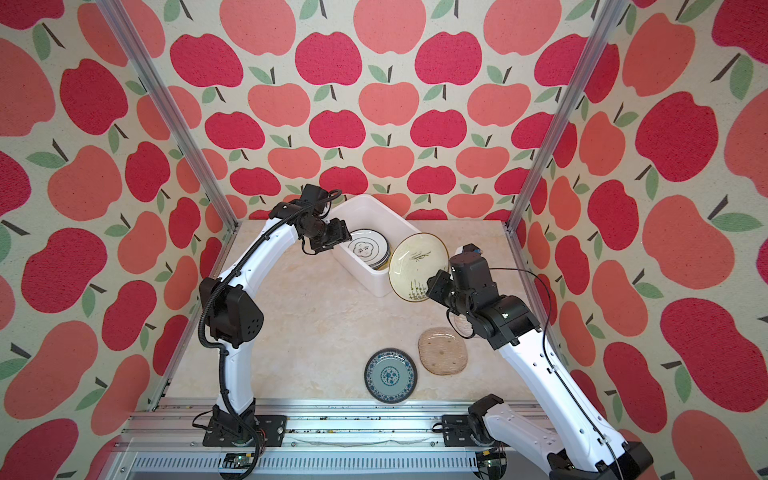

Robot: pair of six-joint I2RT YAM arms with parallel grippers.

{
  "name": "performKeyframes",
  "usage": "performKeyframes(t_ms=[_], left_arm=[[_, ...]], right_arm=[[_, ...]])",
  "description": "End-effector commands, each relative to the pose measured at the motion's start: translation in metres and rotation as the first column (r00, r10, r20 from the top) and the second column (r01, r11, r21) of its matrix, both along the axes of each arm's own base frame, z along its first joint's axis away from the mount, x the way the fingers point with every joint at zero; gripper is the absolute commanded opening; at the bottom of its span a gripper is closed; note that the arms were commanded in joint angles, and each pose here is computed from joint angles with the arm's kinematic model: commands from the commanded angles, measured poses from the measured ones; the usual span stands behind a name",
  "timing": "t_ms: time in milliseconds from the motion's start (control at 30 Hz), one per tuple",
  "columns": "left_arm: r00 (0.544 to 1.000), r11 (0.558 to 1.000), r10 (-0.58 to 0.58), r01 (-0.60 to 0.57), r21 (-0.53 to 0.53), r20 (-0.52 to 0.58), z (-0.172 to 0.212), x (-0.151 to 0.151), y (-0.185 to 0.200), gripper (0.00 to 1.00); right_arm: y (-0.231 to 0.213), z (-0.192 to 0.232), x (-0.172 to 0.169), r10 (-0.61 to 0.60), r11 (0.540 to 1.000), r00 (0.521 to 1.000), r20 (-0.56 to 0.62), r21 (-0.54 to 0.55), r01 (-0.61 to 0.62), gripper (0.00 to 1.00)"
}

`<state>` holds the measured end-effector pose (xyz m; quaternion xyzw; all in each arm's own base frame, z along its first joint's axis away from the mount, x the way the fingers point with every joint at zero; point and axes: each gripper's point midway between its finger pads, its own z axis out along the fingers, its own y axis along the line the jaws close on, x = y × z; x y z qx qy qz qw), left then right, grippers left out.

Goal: Place the plates into the plastic bin on the countertop

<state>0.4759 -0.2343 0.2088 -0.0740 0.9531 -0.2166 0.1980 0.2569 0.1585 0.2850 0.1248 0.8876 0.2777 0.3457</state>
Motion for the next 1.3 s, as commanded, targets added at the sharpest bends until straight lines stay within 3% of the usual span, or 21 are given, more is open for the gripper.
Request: performKeyframes(t_ms=[0, 367, 700, 1067, 1267], left_arm=[[0.994, 0.996, 0.089, -0.088, 0.022, -0.065, -0.009, 0.0, 0.005, 0.67], [0.97, 0.978, 0.2, -0.189, 0.089, -0.135, -0.034, -0.001, 0.008, 0.38], [0.95, 0.956, 0.282, -0.267, 0.118, -0.135, -0.02, -0.017, 0.011, 0.16], [0.903, 0.918, 0.397, -0.388, 0.083, -0.165, -0.012, -0.06, 0.018, 0.0], [0.868, 0.885, 0.464, -0.461, 0.058, -0.18, -0.019, -0.101, 0.019, 0.0]], right_arm=[[0.004, 0.031, 0.005, 0.016, 0.998, 0.993, 0.115, 0.067, -0.024, 0.0], [-0.003, 0.035, 0.007, -0.014, 0.995, 0.99, 0.141, 0.102, 0.0, 0.0], [-0.016, 0.039, 0.002, -0.056, 0.994, 0.984, 0.171, 0.107, 0.038, 0.0], [-0.023, 0.043, 0.0, -0.083, 0.99, 0.978, 0.192, 0.127, 0.059, 0.0], [-0.019, 0.047, 0.003, -0.073, 0.988, 0.978, 0.198, 0.146, 0.044, 0.0]])
